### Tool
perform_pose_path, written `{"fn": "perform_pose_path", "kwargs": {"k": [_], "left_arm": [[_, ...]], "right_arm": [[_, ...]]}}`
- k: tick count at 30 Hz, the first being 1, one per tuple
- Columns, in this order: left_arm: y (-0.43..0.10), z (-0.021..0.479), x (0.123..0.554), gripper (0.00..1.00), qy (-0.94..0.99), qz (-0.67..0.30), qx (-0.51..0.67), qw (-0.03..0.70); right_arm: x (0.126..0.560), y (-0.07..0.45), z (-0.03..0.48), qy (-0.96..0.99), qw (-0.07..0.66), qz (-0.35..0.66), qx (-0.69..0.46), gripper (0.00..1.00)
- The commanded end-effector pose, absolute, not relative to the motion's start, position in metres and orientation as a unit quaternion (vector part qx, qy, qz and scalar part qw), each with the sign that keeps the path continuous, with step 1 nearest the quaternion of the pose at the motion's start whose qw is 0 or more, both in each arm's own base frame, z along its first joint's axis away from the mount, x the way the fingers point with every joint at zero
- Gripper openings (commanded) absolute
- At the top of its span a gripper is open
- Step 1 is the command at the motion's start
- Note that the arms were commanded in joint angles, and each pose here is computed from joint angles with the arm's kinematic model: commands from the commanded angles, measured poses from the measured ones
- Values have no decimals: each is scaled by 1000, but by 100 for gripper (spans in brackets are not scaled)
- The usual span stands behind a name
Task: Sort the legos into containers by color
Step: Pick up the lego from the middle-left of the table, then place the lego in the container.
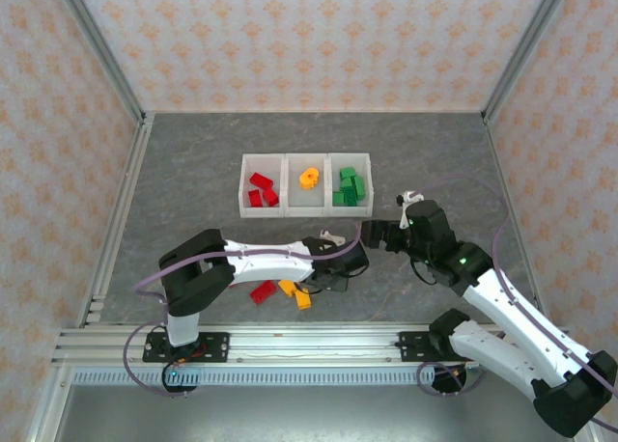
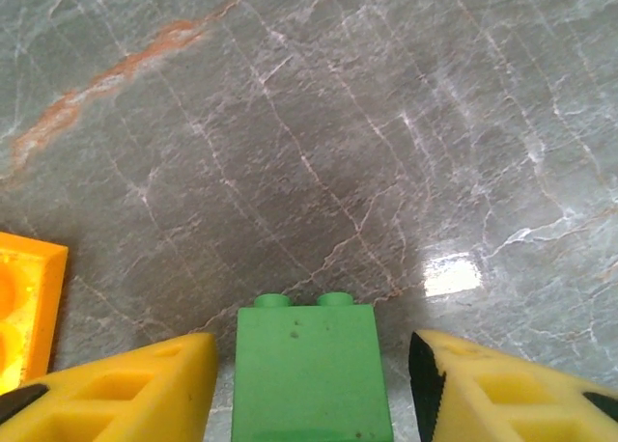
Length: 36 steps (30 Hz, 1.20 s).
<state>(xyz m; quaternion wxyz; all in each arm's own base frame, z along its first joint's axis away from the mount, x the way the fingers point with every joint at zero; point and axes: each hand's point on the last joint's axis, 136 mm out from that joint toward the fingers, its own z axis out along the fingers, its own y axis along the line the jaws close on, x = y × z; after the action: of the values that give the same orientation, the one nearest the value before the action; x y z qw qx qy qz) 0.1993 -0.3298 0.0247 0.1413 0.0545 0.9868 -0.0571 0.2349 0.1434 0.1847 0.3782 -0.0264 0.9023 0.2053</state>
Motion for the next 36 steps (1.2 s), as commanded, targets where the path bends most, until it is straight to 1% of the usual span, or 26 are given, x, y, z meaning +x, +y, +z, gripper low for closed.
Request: {"fn": "perform_pose_path", "kwargs": {"k": [1, 7, 12, 17, 22, 28, 33, 34, 36], "left_arm": [[-316, 14, 197, 45, 989, -28, 50, 140], [-314, 12, 198, 38, 988, -26, 47, 144], [-318, 27, 208, 30, 983, -31, 51, 173], [-317, 60, 236, 24, 975, -30, 46, 215], [-313, 91, 275, 15, 968, -56, 26, 244], [-320, 132, 326, 16, 954, -87, 13, 285], [-337, 159, 366, 19, 945, -114, 11, 307], [-340, 149, 375, 20, 948, -107, 11, 300], [-346, 151, 388, 20, 947, -110, 9, 302]], "right_arm": [[237, 140, 187, 897, 391, 205, -16, 100], [238, 138, 187, 898, 393, 200, -10, 100], [241, 131, 189, 896, 401, 188, 7, 100], [239, 131, 192, 893, 406, 192, 5, 100], [240, 126, 200, 887, 422, 190, 16, 100], [240, 112, 217, 869, 458, 183, 44, 100], [237, 109, 227, 857, 476, 194, 44, 100], [236, 112, 228, 856, 475, 199, 37, 100], [235, 114, 228, 856, 474, 203, 33, 100]]}}
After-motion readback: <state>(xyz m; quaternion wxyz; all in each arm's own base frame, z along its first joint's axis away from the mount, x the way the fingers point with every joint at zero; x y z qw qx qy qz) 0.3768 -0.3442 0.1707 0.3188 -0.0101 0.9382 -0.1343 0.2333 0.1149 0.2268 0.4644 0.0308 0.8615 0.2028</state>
